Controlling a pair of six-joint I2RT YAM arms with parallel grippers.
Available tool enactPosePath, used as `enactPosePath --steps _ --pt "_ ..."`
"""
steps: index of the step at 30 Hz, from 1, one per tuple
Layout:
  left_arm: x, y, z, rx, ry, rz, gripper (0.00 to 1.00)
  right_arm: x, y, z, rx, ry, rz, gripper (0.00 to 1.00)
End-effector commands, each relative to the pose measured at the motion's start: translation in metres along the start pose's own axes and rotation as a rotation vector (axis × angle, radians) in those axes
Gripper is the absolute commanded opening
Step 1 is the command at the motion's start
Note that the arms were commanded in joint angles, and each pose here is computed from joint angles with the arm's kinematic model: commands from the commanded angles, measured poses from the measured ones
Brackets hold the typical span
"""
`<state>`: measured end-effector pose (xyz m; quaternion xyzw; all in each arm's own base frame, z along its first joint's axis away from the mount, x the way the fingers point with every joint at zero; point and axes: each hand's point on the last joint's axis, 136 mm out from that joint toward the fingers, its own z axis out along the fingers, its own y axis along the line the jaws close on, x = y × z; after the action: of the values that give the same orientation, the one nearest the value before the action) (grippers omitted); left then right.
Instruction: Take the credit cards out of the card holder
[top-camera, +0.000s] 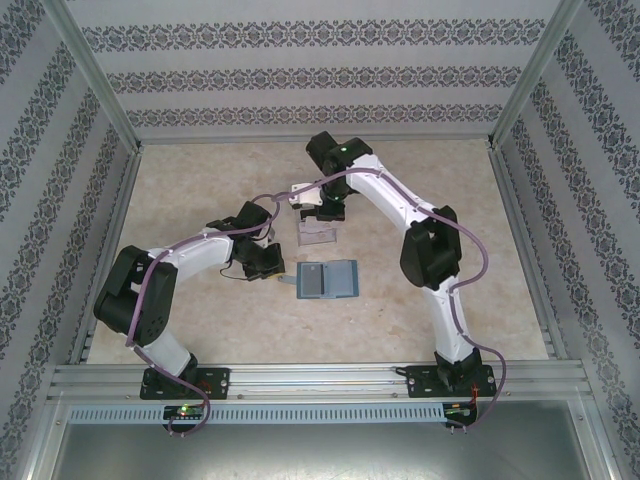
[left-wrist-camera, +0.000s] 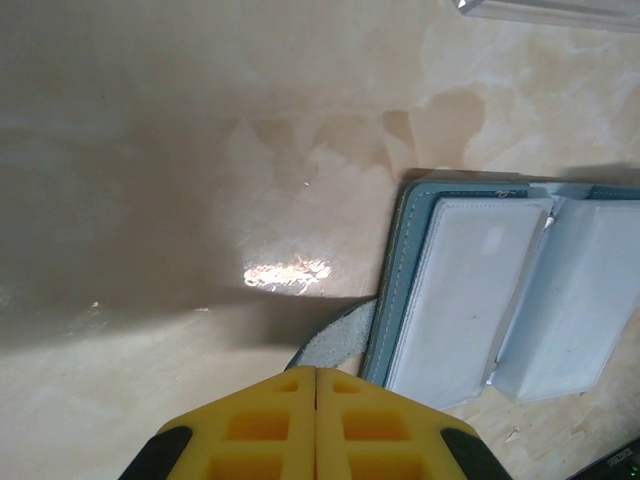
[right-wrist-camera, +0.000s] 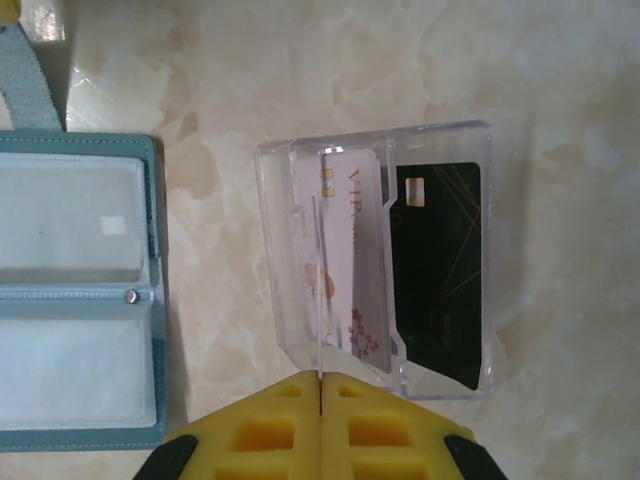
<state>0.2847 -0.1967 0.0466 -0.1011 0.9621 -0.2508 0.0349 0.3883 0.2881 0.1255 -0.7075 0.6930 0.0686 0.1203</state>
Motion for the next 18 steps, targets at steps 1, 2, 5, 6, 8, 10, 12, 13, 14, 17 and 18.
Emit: enactPosePath --steps 1,2,5,6,8,10,12,13,14,17,18 --pt "0.002 0.004 -0.007 0.0 -0.004 -0.014 0.06 -0.002 0.006 0.004 -0.036 0.036 -0.051 0.0" --pt "0.002 0.004 -0.008 0.001 -0.004 -0.014 0.06 -0.004 0.005 0.005 -0.035 0.035 -0.06 0.0" --pt "0.001 0.005 -0.008 0.0 -0.004 -0.018 0.06 -0.005 0.004 0.012 -0.048 0.047 -0.07 0.0" --pt "0.001 0.005 -0.009 -0.001 -0.004 -0.018 0.06 -0.004 0.004 0.013 -0.054 0.053 -0.07 0.0" --pt "0.002 0.006 -0.009 -0.001 -0.005 -0.019 0.06 -0.001 0.003 0.017 -0.061 0.066 -0.07 0.0" --pt "0.001 0.006 -0.009 -0.002 -0.007 -0.022 0.06 0.002 0.004 0.022 -0.074 0.077 -0.068 0.0" --pt "0.001 0.006 -0.009 -0.001 -0.007 -0.021 0.06 0.003 0.004 0.026 -0.081 0.084 -0.063 0.0" --pt "0.001 0.007 -0.009 -0.003 -0.006 -0.024 0.06 0.004 0.005 0.028 -0.087 0.088 -0.061 0.0" --pt "0.001 0.007 -0.009 -0.002 -0.005 -0.024 0.06 0.005 0.006 0.03 -0.093 0.088 -0.058 0.0" --pt "0.002 0.007 -0.009 -0.003 -0.003 -0.022 0.06 0.005 0.009 0.036 -0.115 0.088 -0.051 0.0" --pt "0.002 0.008 -0.008 -0.005 -0.003 -0.024 0.06 0.005 0.01 0.037 -0.12 0.088 -0.049 0.0"
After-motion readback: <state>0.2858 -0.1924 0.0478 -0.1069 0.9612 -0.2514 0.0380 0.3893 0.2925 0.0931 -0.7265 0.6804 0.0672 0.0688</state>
